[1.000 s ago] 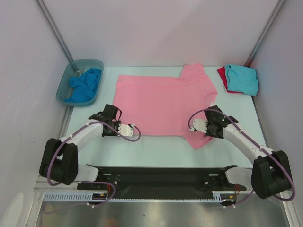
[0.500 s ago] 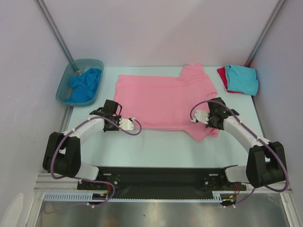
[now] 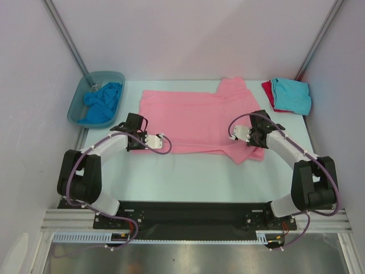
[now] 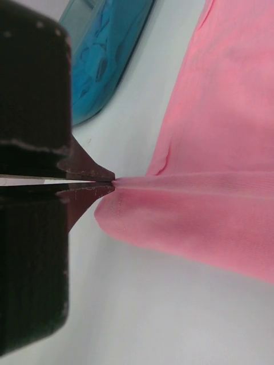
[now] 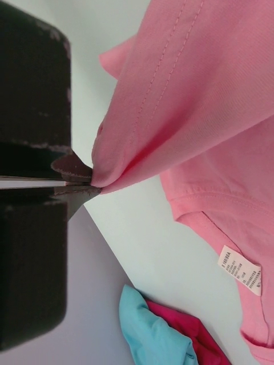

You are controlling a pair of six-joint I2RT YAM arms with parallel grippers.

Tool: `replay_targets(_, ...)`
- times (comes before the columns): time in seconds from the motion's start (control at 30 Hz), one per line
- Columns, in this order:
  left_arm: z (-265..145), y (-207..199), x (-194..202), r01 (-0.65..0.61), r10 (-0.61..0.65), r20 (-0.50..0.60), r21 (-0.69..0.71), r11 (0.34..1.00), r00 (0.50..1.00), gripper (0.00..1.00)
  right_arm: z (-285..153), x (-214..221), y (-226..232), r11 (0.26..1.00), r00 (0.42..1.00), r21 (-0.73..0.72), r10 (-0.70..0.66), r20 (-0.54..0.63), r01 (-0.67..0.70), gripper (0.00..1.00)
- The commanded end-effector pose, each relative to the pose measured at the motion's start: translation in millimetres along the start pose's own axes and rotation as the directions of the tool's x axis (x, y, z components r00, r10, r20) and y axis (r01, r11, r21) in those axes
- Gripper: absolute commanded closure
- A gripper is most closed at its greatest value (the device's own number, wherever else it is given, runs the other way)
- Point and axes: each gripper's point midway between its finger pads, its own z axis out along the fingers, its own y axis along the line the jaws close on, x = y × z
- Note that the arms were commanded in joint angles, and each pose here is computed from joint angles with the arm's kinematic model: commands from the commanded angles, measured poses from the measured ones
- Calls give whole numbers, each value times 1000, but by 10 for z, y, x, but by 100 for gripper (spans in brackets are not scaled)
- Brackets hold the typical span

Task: Fold and stack the t-shirts
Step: Fold the tshirt

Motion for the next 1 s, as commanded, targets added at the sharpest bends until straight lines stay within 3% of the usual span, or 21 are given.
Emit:
replay_targets(0.0,-27,331,-34,12,-10,18,-65,998,1000,100,10,-24,-249,998,1000,56,2,4,-2,100)
replay_targets(0.97,248,1076,-8,53,-55,-5,-148,987,998,100,403,-123,-899,992,999,122,37,-7,-36,100)
